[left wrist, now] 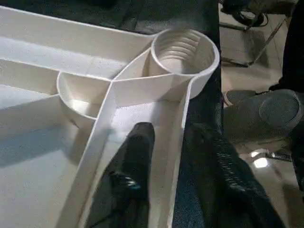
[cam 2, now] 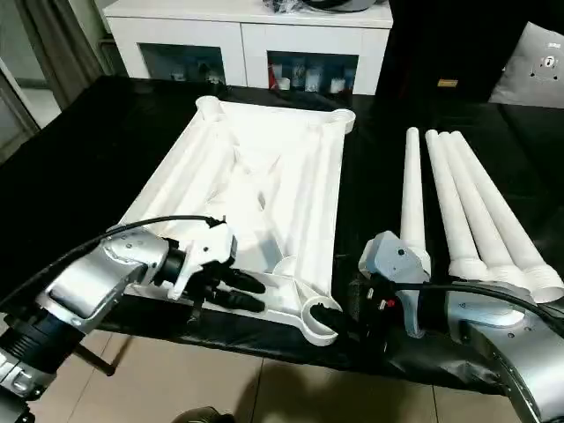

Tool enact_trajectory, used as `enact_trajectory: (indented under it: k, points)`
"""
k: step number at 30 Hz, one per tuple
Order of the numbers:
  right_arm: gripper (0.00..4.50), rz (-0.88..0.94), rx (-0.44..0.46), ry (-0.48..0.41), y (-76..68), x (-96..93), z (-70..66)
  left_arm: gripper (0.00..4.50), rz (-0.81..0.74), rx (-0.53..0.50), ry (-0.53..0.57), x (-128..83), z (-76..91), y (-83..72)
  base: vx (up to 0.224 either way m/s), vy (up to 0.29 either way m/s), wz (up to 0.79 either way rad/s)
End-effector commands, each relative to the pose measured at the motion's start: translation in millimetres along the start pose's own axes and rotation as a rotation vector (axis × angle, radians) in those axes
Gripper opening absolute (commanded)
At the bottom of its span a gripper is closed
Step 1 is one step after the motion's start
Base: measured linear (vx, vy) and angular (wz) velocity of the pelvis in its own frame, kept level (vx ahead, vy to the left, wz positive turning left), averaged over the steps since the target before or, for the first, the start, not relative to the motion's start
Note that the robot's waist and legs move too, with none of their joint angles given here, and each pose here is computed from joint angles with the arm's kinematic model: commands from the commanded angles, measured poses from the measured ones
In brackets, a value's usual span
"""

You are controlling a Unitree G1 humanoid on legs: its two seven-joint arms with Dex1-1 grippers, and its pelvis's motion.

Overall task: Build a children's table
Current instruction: Move table base

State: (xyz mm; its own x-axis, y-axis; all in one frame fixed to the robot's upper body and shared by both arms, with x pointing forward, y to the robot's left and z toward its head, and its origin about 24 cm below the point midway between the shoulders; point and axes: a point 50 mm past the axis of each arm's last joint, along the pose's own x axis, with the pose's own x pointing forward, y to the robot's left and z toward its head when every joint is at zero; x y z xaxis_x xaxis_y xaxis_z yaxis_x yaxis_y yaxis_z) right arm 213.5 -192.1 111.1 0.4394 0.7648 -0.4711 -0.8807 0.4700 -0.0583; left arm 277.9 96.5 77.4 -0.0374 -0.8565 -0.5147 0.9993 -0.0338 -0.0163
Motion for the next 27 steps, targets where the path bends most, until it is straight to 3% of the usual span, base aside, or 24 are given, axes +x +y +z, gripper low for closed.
enact_trajectory:
  k: [1,7,18,20,27]
  points:
    - [4.50,0.031,-0.001,0.009,5.2,1.2,2.4,1.69,0.035,0.043,0.056,4.0,-6.2,0.5,0.000,0.000,0.00]
    - [4.50,0.038,-0.003,0.017,7.1,0.6,3.3,1.69,0.070,0.055,0.096,7.8,-13.1,2.8,0.000,0.000,0.00]
    - [4.50,0.040,0.000,0.017,10.0,-0.9,4.7,0.91,0.112,0.053,0.151,7.7,-23.3,6.6,0.000,0.000,0.00]
    - [4.50,0.040,0.001,0.017,10.1,-1.1,4.8,0.60,0.119,0.048,0.149,7.8,-24.1,7.3,0.000,0.000,0.00]
    - [4.50,0.004,-0.005,0.016,6.8,-2.8,5.0,0.15,0.203,-0.010,0.112,6.2,-23.8,17.1,0.000,0.000,0.00]
